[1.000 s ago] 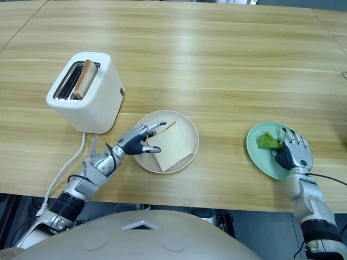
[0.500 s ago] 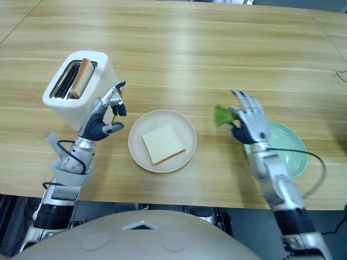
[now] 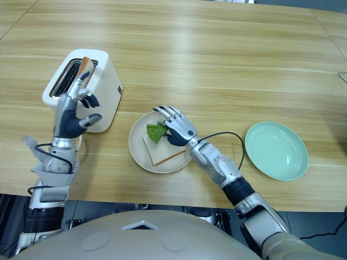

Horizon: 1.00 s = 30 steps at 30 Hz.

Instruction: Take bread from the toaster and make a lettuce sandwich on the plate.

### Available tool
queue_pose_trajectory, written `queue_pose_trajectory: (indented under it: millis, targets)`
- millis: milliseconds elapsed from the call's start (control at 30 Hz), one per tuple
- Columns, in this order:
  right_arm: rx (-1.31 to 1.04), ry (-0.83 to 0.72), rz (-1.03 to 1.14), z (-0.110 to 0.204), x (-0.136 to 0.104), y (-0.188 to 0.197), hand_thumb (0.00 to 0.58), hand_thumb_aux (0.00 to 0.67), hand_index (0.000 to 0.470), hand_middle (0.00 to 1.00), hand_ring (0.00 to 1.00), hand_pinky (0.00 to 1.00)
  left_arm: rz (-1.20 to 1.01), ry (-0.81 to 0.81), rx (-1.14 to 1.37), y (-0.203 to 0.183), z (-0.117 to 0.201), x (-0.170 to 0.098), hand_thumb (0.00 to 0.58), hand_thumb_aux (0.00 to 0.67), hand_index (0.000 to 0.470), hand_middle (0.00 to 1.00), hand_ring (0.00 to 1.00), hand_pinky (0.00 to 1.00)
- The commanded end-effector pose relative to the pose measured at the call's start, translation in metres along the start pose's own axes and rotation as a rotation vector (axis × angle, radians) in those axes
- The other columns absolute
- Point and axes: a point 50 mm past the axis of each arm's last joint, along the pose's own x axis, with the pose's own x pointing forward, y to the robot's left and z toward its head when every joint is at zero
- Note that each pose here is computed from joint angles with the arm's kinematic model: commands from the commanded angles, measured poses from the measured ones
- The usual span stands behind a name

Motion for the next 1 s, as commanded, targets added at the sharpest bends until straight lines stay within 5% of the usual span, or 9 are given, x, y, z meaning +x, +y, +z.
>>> queue_pose_trajectory:
  millis: [33, 67, 100, 233, 367, 833, 900, 967, 1000]
  targets:
    - [-0.006, 0.021, 0.013, -0.004, -0.011, 0.002, 0.580, 0.652, 0.447, 0.00, 0.00, 0.00, 0.039, 0.076, 0.196, 0.014, -0.022, 0.007, 0.000, 0.000, 0.000, 0.59, 0.59, 0.59]
    - [-0.008, 0.027, 0.010, -0.005, -0.013, 0.002, 0.491, 0.407, 0.280, 0.00, 0.00, 0.00, 0.038, 0.095, 0.236, 0.016, -0.027, 0.009, 0.000, 0.000, 0.000, 0.57, 0.57, 0.57]
    - [-0.017, 0.029, 0.010, -0.005, -0.015, 0.001, 0.000, 0.000, 0.000, 0.00, 0.00, 0.00, 0.024, 0.105, 0.274, 0.017, -0.031, 0.010, 0.000, 0.000, 0.000, 0.50, 0.50, 0.50]
    - [-0.054, 0.021, 0.010, -0.002, -0.020, -0.003, 0.000, 0.000, 0.000, 0.00, 0.00, 0.00, -0.057, 0.152, 0.399, 0.014, -0.045, 0.017, 0.000, 0.000, 0.000, 0.12, 0.12, 0.12]
    - [-0.090, 0.022, 0.014, 0.001, -0.025, -0.007, 0.000, 0.000, 0.000, 0.00, 0.00, 0.00, -0.181, 0.183, 0.454, 0.003, -0.058, 0.023, 0.000, 0.000, 0.000, 0.00, 0.00, 0.00]
    - [-0.121, 0.061, 0.094, -0.006, -0.037, -0.007, 0.000, 0.000, 0.000, 0.00, 0.00, 0.00, -0.372, 0.211, 0.469, -0.019, -0.070, 0.040, 0.000, 0.000, 0.000, 0.00, 0.00, 0.00]
    - [-0.126, 0.076, 0.065, -0.008, -0.041, -0.014, 0.000, 0.000, 0.000, 0.00, 0.00, 0.00, -0.375, 0.212, 0.464, -0.017, -0.070, 0.041, 0.447, 0.349, 0.240, 0.00, 0.00, 0.00]
    - [-0.124, 0.083, 0.034, -0.008, -0.045, -0.021, 0.000, 0.000, 0.000, 0.00, 0.00, 0.00, -0.365, 0.218, 0.452, -0.014, -0.069, 0.043, 0.579, 0.649, 0.446, 0.00, 0.00, 0.00]
    - [-0.121, 0.084, 0.021, -0.007, -0.046, -0.024, 0.000, 0.000, 0.000, 0.00, 0.00, 0.00, -0.364, 0.221, 0.446, -0.013, -0.070, 0.043, 0.580, 0.670, 0.460, 0.11, 0.11, 0.11]
